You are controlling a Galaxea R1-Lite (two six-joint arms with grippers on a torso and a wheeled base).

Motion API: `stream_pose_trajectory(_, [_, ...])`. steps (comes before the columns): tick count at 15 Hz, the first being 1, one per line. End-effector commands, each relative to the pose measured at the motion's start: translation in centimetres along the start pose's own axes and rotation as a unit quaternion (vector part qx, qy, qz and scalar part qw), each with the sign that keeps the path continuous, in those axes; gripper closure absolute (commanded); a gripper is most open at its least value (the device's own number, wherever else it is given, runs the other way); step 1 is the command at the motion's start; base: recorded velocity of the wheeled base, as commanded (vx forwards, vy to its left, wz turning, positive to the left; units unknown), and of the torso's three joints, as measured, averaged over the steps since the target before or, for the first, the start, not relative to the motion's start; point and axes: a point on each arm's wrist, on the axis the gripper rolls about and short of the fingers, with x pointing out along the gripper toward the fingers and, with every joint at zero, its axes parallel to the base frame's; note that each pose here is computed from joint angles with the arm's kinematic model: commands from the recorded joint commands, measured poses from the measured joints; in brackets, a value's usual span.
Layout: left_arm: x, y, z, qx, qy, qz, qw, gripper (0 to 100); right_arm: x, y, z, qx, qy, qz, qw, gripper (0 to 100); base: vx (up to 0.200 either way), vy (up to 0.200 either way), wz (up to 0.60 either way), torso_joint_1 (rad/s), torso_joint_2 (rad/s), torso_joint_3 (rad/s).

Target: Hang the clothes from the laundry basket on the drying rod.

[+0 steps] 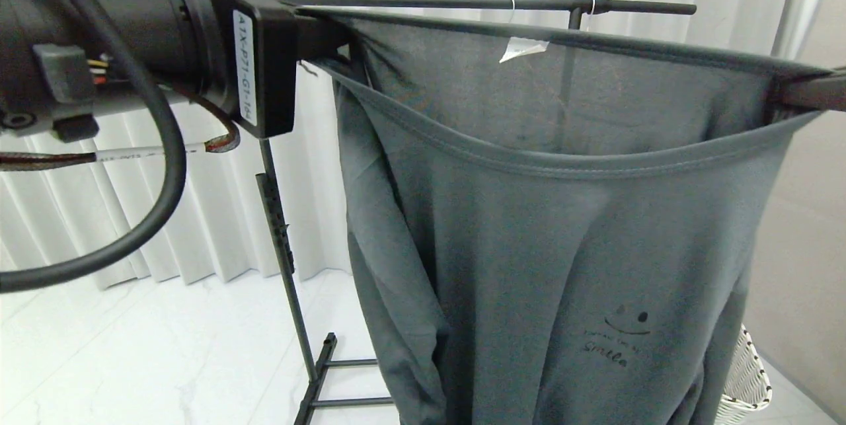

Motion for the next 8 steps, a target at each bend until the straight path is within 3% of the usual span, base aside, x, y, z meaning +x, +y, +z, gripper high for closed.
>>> stream_pose_trajectory(1, [1.3, -0.7, 0.1, -0.007, -0.011, -0.002, 0.9999, 100, -3.6, 0.6, 0.8, -0.002, -0.022, 0.059, 0.998, 100, 0.0, 0.0, 0.0, 0.0, 0.0, 0.0])
stream_pose_trajectory(3, [2.6, -1.7, 0.5, -0.03, -0.03, -0.01, 0.9991, 100, -4.9, 1.3, 0.4, -0.001, -0.014, 0.157, 0.9876, 100, 0.0, 0.0, 0.0, 0.0, 0.0, 0.0])
stream_pose_trajectory(5, [3.4, -2.2, 0.9, -0.053, -0.036, -0.014, 0.9978, 100, -5.0, 2.4, 0.2, -0.012, -0.014, 0.244, 0.9695, 100, 0.0, 0.0, 0.0, 0.0, 0.0, 0.0])
stream_pose_trajectory(8, [3.6, -2.3, 1.1, -0.067, -0.038, -0.015, 0.9969, 100, -4.3, 3.5, 0.3, -0.01, -0.004, 0.302, 0.9534, 100, 0.0, 0.0, 0.0, 0.0, 0.0, 0.0])
